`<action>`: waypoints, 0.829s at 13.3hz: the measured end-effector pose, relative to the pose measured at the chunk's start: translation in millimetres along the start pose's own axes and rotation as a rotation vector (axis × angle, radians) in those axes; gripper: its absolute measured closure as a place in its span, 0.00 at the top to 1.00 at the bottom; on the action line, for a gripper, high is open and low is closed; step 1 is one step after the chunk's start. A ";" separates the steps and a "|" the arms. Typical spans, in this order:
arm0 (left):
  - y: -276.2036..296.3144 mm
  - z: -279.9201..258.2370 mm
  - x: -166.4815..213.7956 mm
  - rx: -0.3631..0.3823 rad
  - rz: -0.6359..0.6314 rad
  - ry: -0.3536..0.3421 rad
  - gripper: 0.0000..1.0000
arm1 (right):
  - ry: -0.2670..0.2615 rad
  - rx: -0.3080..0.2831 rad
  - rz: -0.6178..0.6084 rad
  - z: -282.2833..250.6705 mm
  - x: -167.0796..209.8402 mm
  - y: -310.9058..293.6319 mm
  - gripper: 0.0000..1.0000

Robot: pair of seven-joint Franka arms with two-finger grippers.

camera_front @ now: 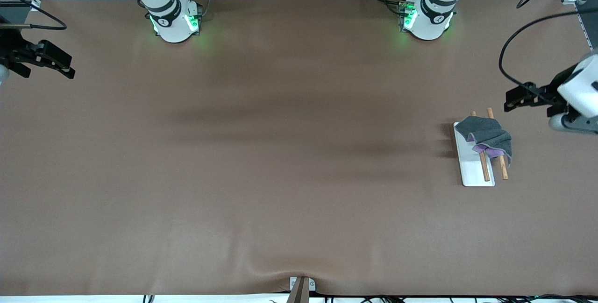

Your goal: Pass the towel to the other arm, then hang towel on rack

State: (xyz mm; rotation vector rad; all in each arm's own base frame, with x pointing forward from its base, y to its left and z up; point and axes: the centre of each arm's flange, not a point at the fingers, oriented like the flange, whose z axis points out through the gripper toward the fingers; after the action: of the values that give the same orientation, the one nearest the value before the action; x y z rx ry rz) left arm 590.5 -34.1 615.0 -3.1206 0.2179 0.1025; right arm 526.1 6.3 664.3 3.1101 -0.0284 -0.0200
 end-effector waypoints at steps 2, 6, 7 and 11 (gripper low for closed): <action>3.5 -9.8 -6.4 0.012 -0.001 0.011 1.00 | 0.006 0.001 0.000 -2.6 1.6 0.0 1.00; 10.1 -9.3 -10.7 0.003 -0.014 -0.009 1.00 | 0.009 0.001 -0.006 -4.5 1.9 -3.0 1.00; 7.3 -8.2 -12.7 -0.016 -0.029 -0.015 1.00 | 0.011 0.001 -0.007 -5.1 1.9 -3.9 1.00; 12.0 -9.0 -29.4 -0.030 -0.087 -0.027 1.00 | 0.014 0.001 -0.009 -6.9 1.7 -4.7 1.00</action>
State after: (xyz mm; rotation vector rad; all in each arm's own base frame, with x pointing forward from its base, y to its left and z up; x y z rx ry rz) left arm 560.3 -42.1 625.8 -3.1509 0.0803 0.1480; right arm 528.0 11.2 671.0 3.1109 -0.0142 0.0018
